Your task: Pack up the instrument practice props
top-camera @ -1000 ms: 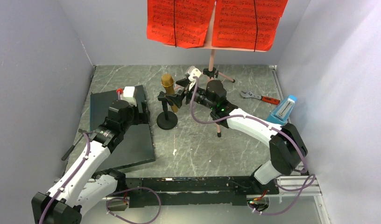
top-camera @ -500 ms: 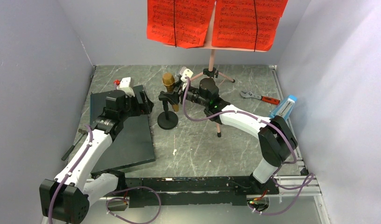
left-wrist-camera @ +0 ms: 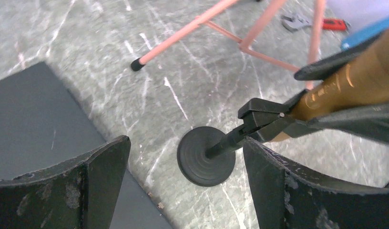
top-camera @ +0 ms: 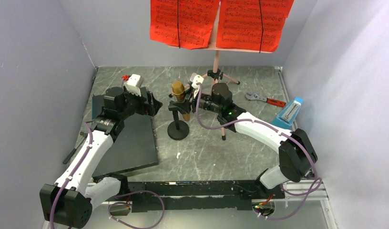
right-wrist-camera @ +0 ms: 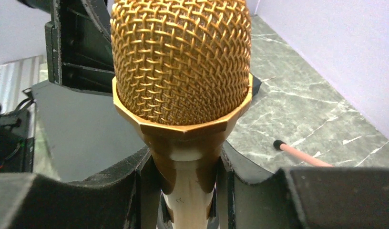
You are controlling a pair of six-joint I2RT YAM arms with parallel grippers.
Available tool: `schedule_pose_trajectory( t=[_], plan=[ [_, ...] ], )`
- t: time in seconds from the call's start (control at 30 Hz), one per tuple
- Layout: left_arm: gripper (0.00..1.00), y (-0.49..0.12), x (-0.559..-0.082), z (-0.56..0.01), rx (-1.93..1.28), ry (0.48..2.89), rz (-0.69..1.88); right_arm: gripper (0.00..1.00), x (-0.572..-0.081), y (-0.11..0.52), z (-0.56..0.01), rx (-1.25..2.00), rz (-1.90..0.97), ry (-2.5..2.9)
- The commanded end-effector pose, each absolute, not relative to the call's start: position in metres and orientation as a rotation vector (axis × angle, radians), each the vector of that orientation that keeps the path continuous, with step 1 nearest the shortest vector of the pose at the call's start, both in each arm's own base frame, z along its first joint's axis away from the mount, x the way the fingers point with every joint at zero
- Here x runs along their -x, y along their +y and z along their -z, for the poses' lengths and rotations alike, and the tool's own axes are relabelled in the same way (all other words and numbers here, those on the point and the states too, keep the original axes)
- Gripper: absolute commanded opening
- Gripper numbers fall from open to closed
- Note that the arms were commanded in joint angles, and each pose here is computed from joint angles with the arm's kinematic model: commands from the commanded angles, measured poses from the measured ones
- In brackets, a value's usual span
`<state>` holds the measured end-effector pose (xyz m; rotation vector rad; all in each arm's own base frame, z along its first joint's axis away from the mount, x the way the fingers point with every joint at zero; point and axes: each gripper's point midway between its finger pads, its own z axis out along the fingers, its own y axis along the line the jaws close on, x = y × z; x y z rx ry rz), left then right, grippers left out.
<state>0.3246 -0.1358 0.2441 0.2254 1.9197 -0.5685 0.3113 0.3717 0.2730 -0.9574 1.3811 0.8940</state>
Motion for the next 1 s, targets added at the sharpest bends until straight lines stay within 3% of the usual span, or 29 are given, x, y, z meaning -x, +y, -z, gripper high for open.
schedule_pose_trajectory(
  t=[0.0, 0.43, 0.97],
  plan=[
    [0.94, -0.164, -0.302, -0.278, -0.668, 1.701, 0.623, 0.09, -0.284, 0.362, -0.311, 0.989, -0.962, 1.263],
    [0.94, -0.209, -0.240, -0.274, -1.195, 1.356, 0.852, 0.08, -0.226, 0.345, -0.303, 1.126, -1.098, 1.230],
    [0.89, -0.257, -0.213, -0.238, -1.401, 1.334, 0.985, 0.08, -0.199, 0.344, -0.280, 1.206, -1.187, 1.259]
  ],
)
